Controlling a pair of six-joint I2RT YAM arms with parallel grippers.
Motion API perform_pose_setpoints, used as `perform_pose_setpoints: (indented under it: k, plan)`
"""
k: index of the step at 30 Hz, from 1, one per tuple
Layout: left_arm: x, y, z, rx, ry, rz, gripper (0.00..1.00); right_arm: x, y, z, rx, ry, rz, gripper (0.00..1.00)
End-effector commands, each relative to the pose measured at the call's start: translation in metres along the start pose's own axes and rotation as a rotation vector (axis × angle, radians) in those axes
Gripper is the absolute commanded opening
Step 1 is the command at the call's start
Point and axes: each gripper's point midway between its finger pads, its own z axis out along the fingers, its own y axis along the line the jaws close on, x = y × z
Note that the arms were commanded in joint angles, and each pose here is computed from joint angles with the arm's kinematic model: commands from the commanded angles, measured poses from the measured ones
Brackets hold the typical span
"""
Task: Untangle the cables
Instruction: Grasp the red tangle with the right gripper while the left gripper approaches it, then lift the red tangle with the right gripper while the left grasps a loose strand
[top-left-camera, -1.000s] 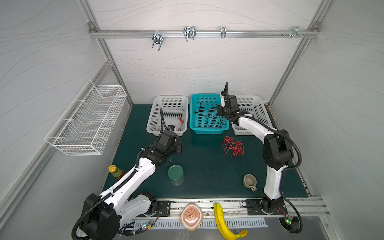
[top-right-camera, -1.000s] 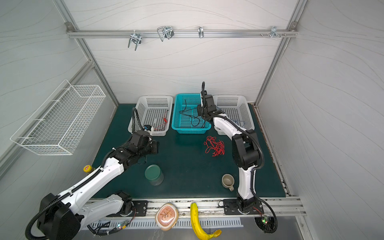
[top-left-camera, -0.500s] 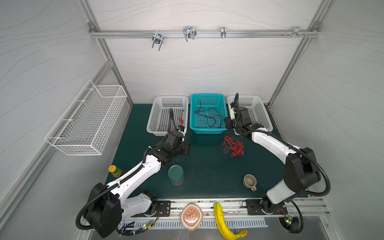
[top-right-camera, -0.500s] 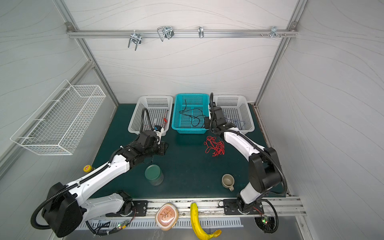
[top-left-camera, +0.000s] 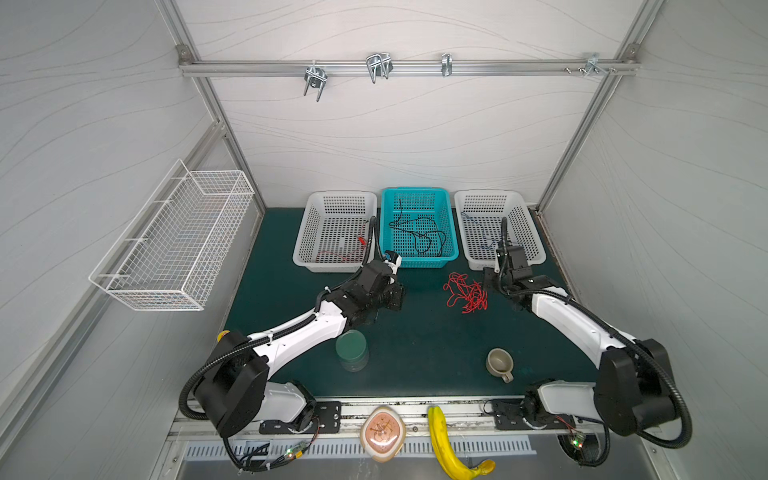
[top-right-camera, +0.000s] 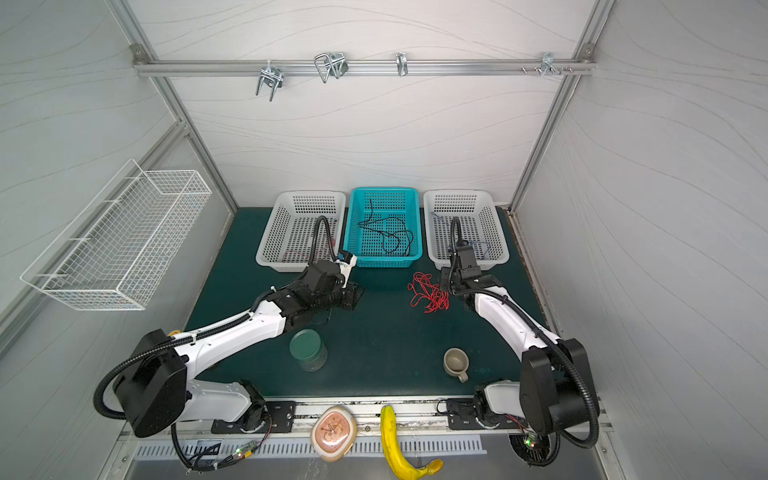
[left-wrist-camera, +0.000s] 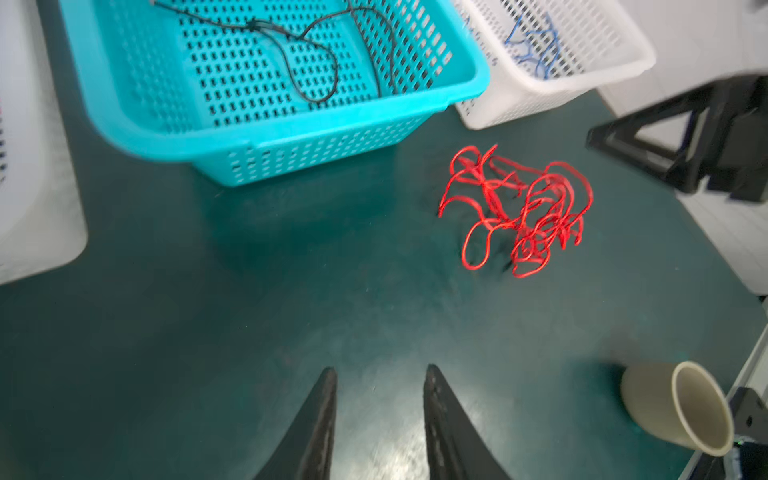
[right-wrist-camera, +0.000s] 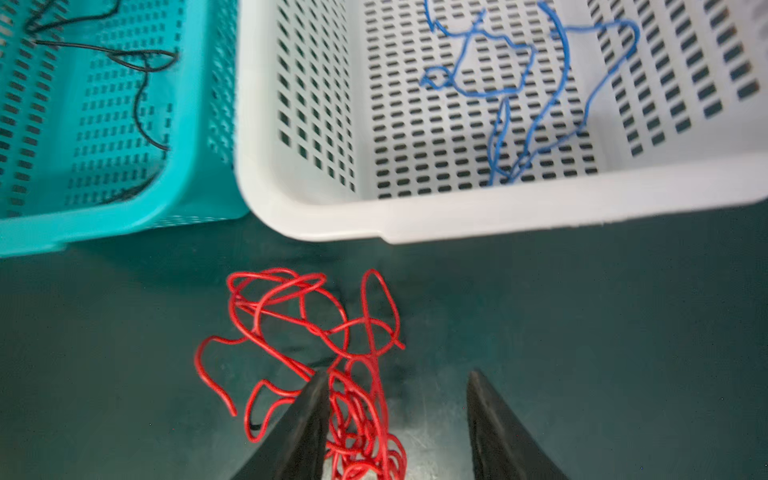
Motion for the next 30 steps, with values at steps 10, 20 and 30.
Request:
perform_pose_setpoints:
  k: [10, 20, 30]
  plan:
    - [-0.037, -0.015, 0.006, 0.035, -0.107, -0.031, 0.42, 0.021, 0.018, 0.027, -0.111, 0.107, 0.057, 0.29]
    - [-0.037, -0.009, 0.007, -0.007, -0.103, -0.017, 0.42, 0.002, 0.046, 0.01, -0.266, -0.002, -0.028, 0.0]
    - [-0.036, -0.004, 0.006, -0.032, -0.106, -0.006, 0.42, -0.01, 0.11, -0.046, -0.478, -0.194, -0.343, 0.0]
